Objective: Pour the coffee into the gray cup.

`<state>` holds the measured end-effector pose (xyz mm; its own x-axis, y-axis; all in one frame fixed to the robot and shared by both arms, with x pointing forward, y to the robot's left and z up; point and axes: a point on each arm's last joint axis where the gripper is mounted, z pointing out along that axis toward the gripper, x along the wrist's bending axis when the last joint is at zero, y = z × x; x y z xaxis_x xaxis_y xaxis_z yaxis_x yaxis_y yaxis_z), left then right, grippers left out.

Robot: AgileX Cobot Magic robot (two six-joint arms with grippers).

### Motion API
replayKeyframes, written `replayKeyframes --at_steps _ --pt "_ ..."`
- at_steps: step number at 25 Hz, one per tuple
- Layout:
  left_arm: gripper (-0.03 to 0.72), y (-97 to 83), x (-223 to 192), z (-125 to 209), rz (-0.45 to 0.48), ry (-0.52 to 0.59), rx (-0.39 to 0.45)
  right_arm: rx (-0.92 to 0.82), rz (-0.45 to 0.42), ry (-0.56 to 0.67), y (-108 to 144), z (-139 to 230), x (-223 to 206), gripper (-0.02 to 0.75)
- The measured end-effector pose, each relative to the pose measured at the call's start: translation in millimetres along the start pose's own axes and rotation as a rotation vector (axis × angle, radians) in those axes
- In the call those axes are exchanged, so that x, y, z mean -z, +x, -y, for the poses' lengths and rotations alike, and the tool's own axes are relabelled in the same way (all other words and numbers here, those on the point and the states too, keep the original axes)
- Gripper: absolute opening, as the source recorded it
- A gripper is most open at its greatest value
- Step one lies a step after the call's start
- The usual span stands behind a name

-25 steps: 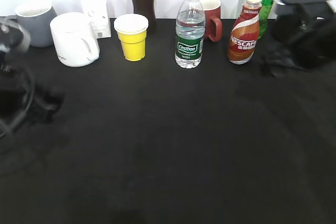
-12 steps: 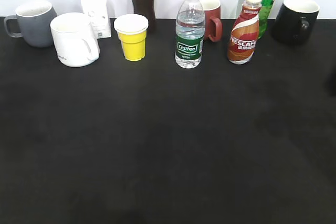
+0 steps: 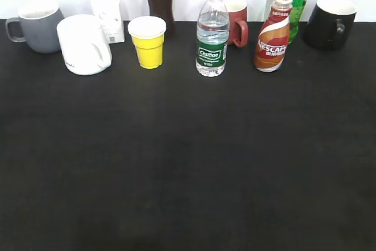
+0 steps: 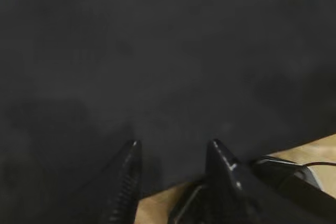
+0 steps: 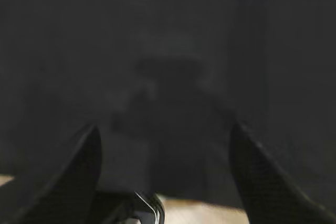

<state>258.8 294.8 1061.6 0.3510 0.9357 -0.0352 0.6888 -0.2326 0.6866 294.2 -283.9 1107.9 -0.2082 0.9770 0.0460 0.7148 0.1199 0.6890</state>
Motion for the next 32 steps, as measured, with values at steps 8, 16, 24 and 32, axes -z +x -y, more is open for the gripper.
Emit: replayKeyframes --at_steps 8,16,24,32 --pt "0.483 -1.0 -0.3 1.4 0.024 -0.132 0.005 0.004 0.01 0.017 -4.3 51.8 -27.4 0.589" --pt "0.563 -1.8 -6.1 0.7 0.031 -0.154 0.007 0.005 0.007 -0.022 -4.2 51.2 -34.6 0.608" --pt "0.662 -1.8 -6.1 0.7 0.032 -0.154 0.007 0.003 0.009 -0.026 -4.3 50.9 -34.6 0.649" --pt "0.375 -1.8 -6.1 0.7 0.032 -0.154 0.007 0.002 0.008 -0.03 -4.3 50.5 -34.6 0.452"
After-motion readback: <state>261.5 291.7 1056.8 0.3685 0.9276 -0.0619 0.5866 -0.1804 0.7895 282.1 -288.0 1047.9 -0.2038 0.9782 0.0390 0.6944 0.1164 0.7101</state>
